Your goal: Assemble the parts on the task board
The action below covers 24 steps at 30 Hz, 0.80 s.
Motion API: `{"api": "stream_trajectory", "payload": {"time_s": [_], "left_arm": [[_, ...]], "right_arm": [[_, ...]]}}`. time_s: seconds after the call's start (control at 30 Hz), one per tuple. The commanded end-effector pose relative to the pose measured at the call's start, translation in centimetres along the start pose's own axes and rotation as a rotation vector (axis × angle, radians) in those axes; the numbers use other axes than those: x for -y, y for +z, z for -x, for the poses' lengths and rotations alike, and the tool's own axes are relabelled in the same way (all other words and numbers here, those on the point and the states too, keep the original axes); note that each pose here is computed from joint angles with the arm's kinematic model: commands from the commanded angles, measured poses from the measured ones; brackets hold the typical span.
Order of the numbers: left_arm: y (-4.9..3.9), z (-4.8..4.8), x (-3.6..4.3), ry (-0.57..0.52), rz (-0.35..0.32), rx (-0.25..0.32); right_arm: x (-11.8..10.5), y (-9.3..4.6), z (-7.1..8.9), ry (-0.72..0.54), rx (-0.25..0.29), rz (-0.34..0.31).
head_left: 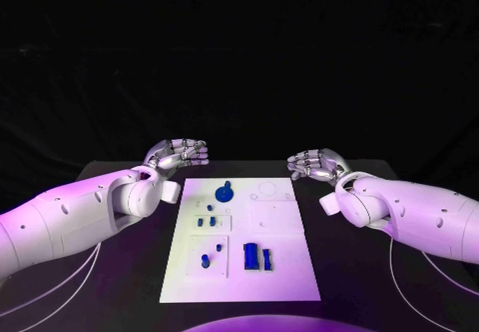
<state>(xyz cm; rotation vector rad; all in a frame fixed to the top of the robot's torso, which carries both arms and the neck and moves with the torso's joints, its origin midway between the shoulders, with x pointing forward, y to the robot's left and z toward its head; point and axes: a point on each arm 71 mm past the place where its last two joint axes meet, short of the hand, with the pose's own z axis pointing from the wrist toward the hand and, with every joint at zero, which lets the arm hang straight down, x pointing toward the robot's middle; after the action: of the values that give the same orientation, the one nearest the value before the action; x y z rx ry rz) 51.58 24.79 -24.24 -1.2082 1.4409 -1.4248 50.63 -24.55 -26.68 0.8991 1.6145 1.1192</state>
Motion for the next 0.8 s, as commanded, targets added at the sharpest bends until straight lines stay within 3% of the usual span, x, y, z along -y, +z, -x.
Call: {"api": "stream_trajectory", "payload": {"time_s": [0.03,0.17,0.2,0.43,0.57,0.8], "left_arm": [[0.57,1.01,0.10,-0.034,-0.057,0.109],[1.26,1.49,-0.36,-0.033,-0.061,0.153],[1.18,1.08,-0.50,-0.008,-0.022,0.090],[0.79,0.19,-0.49,0.000,-0.029,0.108],[0.21,-1.00,-0.43,0.012,-0.039,0.131],[-1.78,-4.28,0.06,0.046,-0.069,0.197]], "right_arm": [[-0.2,0.8,0.5,0.198,-0.002,0.063],[-0.2,1.9,0.8,0.218,0.011,0.086],[0.2,1.7,0.9,0.108,0.040,0.027],[-0.4,1.2,0.1,0.139,0.068,0.043],[-1.2,0.5,-1.0,0.178,0.106,0.063],[-3.7,-1.7,-3.5,0.269,0.203,0.095]]}}
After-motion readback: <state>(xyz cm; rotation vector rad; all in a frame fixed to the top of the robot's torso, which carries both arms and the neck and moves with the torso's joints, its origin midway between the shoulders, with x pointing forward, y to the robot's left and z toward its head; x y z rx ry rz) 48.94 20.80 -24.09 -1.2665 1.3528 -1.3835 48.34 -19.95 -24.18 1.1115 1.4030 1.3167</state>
